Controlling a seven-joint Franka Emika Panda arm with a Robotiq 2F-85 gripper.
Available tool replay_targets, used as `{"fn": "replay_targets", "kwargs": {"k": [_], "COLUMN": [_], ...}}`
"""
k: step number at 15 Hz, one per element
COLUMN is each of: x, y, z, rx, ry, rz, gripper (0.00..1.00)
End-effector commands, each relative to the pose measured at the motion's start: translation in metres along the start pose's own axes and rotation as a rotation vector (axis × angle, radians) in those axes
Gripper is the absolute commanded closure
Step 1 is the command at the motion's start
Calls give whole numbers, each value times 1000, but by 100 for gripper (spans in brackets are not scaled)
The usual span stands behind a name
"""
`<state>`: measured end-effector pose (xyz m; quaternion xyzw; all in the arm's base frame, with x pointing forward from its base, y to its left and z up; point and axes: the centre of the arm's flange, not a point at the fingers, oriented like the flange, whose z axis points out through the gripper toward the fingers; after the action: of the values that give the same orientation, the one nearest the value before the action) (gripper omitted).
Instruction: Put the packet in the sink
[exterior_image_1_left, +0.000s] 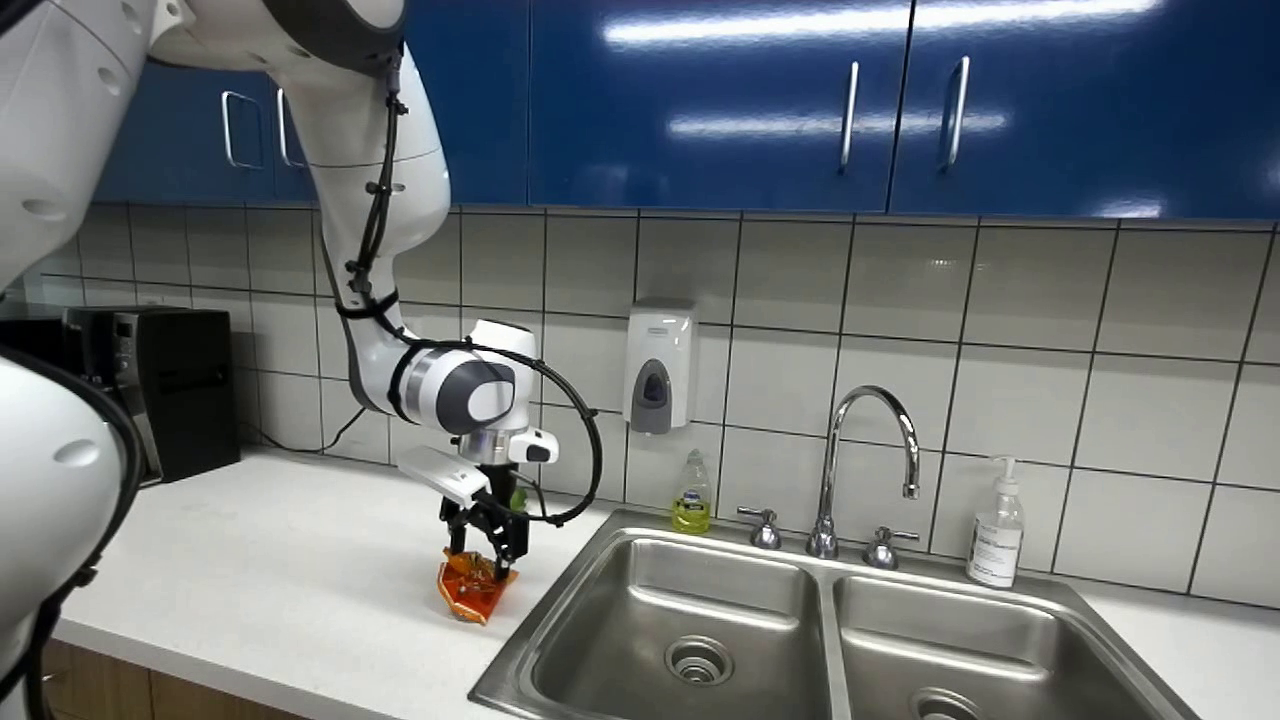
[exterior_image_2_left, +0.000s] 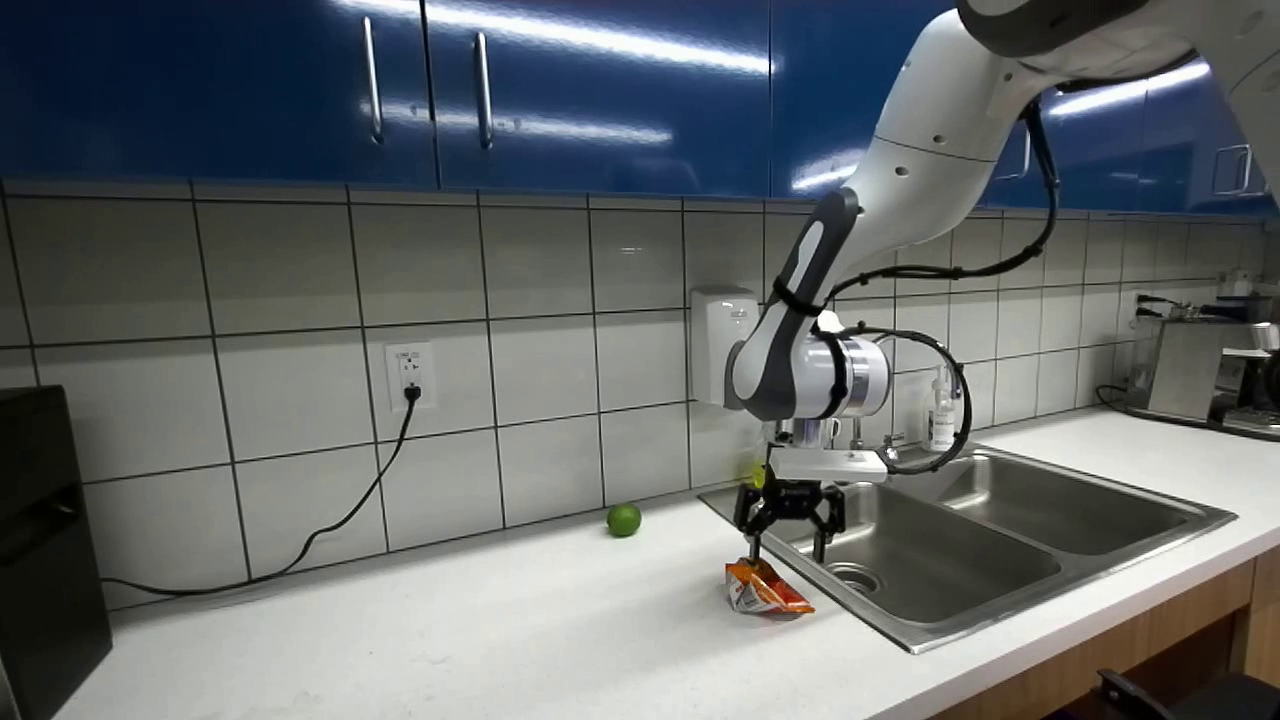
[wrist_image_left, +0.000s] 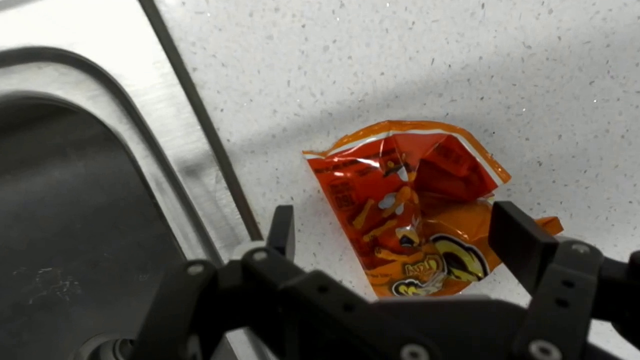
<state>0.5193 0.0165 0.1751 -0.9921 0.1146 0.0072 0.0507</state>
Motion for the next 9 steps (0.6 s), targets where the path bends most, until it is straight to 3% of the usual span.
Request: {"fn": "replay_targets", "kwargs": {"k": [1,9], "x": [9,14], "y": [-8,-13], "z": [8,18], "rx": [-8,-13], "ry": [11,4], "rz": [7,5], "gripper": [0,0]}}
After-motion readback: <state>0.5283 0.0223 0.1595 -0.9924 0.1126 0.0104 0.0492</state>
